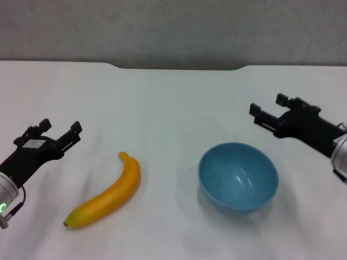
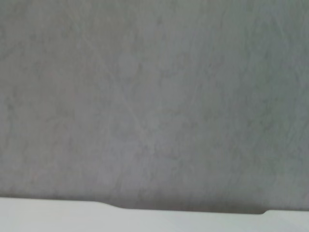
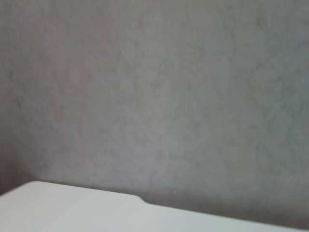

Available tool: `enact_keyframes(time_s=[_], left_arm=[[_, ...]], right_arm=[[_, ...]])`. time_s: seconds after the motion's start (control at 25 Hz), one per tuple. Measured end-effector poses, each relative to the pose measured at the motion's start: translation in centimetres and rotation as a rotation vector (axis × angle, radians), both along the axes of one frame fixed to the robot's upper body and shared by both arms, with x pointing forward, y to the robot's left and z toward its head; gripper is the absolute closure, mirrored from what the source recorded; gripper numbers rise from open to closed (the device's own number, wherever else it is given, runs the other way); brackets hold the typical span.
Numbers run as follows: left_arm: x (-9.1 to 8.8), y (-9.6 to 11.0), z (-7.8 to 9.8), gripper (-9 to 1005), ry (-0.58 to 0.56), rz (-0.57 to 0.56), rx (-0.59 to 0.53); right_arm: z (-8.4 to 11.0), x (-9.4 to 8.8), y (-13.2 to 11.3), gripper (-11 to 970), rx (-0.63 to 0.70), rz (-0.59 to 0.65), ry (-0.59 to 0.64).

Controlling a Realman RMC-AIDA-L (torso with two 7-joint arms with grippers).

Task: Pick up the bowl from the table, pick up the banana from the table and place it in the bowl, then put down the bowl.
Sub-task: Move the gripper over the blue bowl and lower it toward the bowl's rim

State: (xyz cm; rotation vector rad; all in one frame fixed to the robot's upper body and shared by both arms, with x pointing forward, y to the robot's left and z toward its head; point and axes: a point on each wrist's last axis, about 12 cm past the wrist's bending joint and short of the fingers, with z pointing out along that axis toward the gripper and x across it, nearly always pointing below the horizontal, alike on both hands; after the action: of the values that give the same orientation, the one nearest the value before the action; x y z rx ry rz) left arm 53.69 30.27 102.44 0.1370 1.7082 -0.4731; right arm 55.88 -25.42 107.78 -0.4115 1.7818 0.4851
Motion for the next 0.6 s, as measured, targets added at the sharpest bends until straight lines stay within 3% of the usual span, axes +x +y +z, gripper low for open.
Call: enact_keyframes(time_s=[0.36,0.6], left_arm=[[0.1,-0.1,-0.3,101,0.021,0.010,0.017],[0.1,-0.1,-0.3,101,0.021,0.010,0.018]], right_arm=[[5.0,2.2,-0.4,158,-0.090,0.043,0.165],[6.9,4.7,0.7,159,-0.253,0.112,0.392]])
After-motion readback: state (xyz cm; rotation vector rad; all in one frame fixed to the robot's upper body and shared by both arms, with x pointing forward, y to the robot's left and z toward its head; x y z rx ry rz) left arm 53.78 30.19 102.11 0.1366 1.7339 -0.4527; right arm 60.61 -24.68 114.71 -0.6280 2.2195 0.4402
